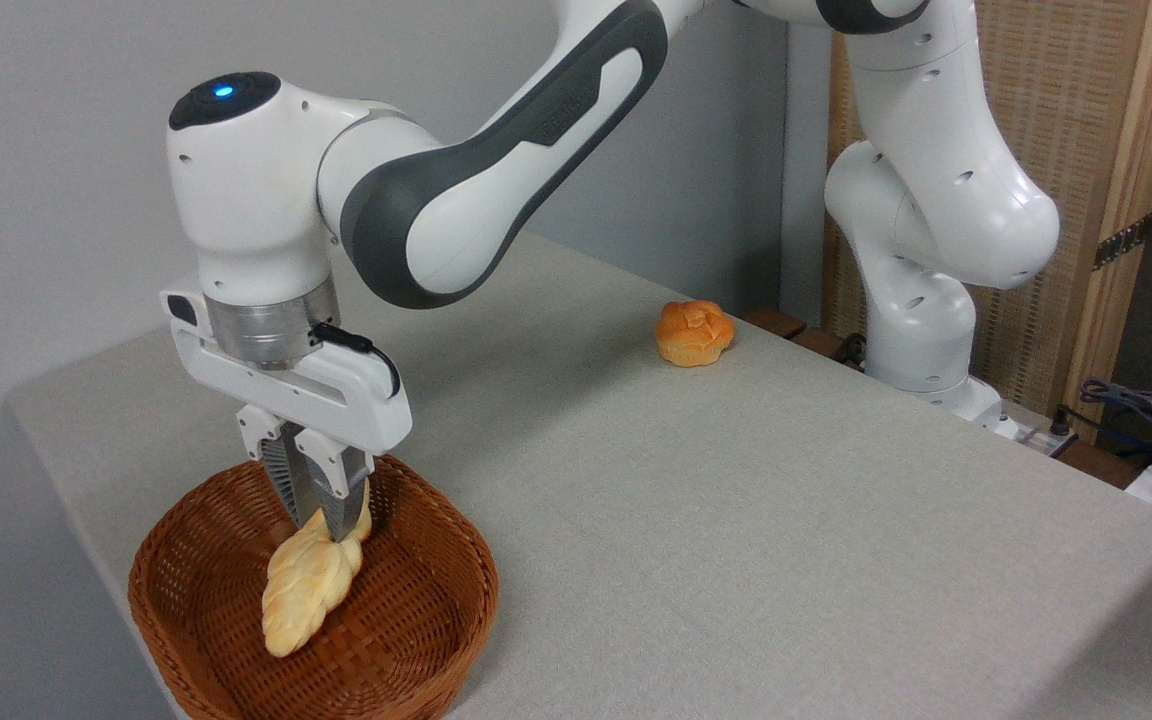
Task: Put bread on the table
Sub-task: 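Close the gripper on the end of the bread loaf, then lift the bread loaf out of the basket and carry it toward the bun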
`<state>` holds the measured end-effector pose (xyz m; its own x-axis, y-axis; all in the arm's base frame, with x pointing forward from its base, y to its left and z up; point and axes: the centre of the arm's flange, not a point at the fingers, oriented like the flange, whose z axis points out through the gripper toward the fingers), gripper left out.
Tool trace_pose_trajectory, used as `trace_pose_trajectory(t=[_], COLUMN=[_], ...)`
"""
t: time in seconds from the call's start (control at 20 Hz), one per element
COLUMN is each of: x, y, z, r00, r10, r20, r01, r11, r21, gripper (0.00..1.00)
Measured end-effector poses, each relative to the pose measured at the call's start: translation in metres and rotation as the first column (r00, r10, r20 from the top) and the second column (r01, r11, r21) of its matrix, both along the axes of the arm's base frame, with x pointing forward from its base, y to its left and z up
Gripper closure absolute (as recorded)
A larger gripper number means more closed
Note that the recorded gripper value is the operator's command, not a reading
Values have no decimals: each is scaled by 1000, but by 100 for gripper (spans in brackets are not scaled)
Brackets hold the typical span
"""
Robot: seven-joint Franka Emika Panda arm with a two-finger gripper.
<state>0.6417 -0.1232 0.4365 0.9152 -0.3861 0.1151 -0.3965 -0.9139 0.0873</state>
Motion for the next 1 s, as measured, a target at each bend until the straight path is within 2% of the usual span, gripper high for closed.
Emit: trace_pose_trajectory(t=[0.5,0.75,1.0], x=[6,-3,-21], y=[35,44,70], z=[51,62,81], r00=[995,998,999], r10=[57,38,-53], r20=[85,59,-2], r01=[-57,-38,53], r11=[998,999,998], r21=[-1,9,30], gripper=[78,78,76])
